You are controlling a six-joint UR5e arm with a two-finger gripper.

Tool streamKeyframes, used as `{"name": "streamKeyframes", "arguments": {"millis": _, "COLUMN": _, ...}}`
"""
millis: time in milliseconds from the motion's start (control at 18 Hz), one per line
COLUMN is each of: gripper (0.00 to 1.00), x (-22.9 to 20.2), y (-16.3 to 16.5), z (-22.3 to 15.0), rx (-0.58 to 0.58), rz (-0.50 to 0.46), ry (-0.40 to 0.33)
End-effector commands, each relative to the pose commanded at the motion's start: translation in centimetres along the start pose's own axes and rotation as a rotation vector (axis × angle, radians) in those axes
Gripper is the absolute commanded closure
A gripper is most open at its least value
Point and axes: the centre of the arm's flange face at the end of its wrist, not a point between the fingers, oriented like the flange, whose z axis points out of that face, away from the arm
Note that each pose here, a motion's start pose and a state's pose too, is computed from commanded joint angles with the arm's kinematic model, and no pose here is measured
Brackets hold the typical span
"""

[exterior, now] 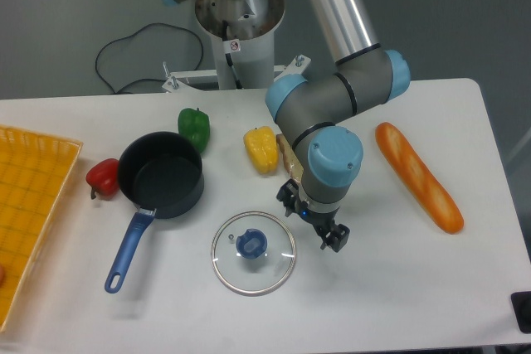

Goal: Pick up the toast
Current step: 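Move the gripper over the bagged toast slice, then lower the gripper onto the bagged toast and close on it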

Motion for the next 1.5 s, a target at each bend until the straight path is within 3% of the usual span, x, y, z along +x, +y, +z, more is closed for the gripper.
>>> {"name": "streamKeyframes", "arguments": {"millis": 222, "gripper": 0.0, "x": 0.2, "y": 0.1, "z": 0.2, "rx": -0.01, "rz": 0.07, "ry": 0.003}}
{"name": "streamKeyframes", "arguments": {"millis": 444, "gripper": 0.0, "x": 1.0, "y": 0.3, "z": 0.7, "rx": -0.014, "rz": 0.041, "ry": 0.022}}
{"name": "streamKeyframes", "arguments": {"millis": 500, "gripper": 0.0, "x": 1.6, "y": 0.4, "z": 0.9, "rx": -0.015, "rz": -0.012, "ry": 0.03}}
{"name": "streamKeyframes", "arguments": {"millis": 889, "gripper": 0.0, "x": 1.7, "y": 0.3, "z": -1.8, "rx": 0.007, "rz": -0.637, "ry": -0.012}}
{"name": "streamKeyframes", "arguments": {"millis": 1056, "gripper": 0.0, "x": 2.2, "y": 0.3, "z": -2.7, "rx": 0.013, "rz": -0.801, "ry": -0.024}}
{"name": "streamKeyframes", "arguments": {"millis": 1389, "gripper": 0.0, "x": 2.6, "y": 2.0, "z": -0.9, "rx": -0.029, "rz": -1.107, "ry": -0.01}}
{"name": "streamKeyframes", "arguments": {"millis": 1500, "gripper": 0.0, "x": 2.6, "y": 2.1, "z": -0.1, "rx": -0.04, "rz": -1.109, "ry": 0.001}}
